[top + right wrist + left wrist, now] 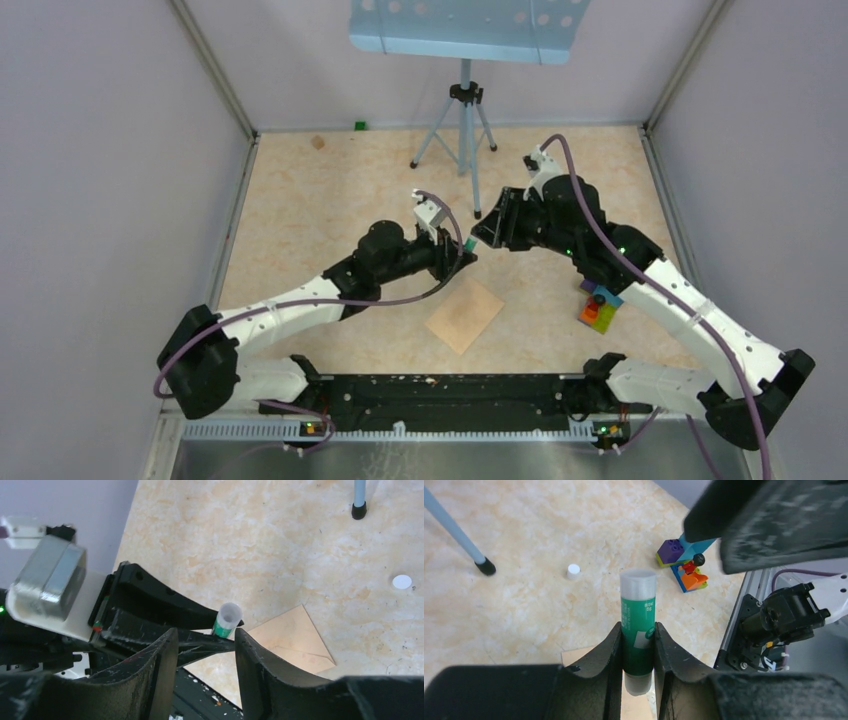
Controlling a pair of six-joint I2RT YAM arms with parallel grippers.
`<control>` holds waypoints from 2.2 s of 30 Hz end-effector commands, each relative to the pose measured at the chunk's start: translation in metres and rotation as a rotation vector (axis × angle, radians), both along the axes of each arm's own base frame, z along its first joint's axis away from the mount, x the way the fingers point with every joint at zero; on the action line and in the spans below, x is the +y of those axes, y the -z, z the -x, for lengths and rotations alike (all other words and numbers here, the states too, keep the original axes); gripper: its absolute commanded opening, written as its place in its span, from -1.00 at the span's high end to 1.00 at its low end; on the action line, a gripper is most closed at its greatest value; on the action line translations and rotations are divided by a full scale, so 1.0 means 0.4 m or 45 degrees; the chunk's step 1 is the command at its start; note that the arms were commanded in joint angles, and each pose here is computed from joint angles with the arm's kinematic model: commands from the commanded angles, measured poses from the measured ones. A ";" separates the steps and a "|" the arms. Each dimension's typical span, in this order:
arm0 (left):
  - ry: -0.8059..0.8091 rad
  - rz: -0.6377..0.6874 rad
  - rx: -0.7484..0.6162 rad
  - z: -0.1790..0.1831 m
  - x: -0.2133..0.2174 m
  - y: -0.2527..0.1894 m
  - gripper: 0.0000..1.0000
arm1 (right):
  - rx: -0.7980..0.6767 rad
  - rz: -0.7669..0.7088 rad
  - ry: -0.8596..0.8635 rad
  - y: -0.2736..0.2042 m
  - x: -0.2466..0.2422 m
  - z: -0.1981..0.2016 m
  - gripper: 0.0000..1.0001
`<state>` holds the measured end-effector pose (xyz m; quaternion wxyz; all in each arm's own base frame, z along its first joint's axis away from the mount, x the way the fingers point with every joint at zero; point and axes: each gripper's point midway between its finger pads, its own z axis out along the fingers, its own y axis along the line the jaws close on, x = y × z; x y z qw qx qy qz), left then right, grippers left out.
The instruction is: Place the letter into the envelope and seal it
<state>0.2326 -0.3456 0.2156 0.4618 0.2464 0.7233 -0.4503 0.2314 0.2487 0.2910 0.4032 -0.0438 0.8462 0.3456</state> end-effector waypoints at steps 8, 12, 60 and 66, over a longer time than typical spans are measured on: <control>0.267 -0.050 -0.444 0.081 0.003 -0.077 1.00 | -0.184 0.050 -0.199 -0.087 -0.012 0.058 0.08; 0.335 -0.024 -0.497 0.125 0.025 -0.105 1.00 | -0.238 0.056 -0.346 -0.100 -0.006 0.101 0.07; 0.107 -0.206 -0.702 0.095 0.085 -0.143 1.00 | 0.016 -0.011 -0.161 -0.058 0.102 0.078 0.26; 0.120 -0.208 -0.694 0.098 0.083 -0.135 1.00 | 0.013 -0.003 -0.182 -0.052 0.108 0.079 0.64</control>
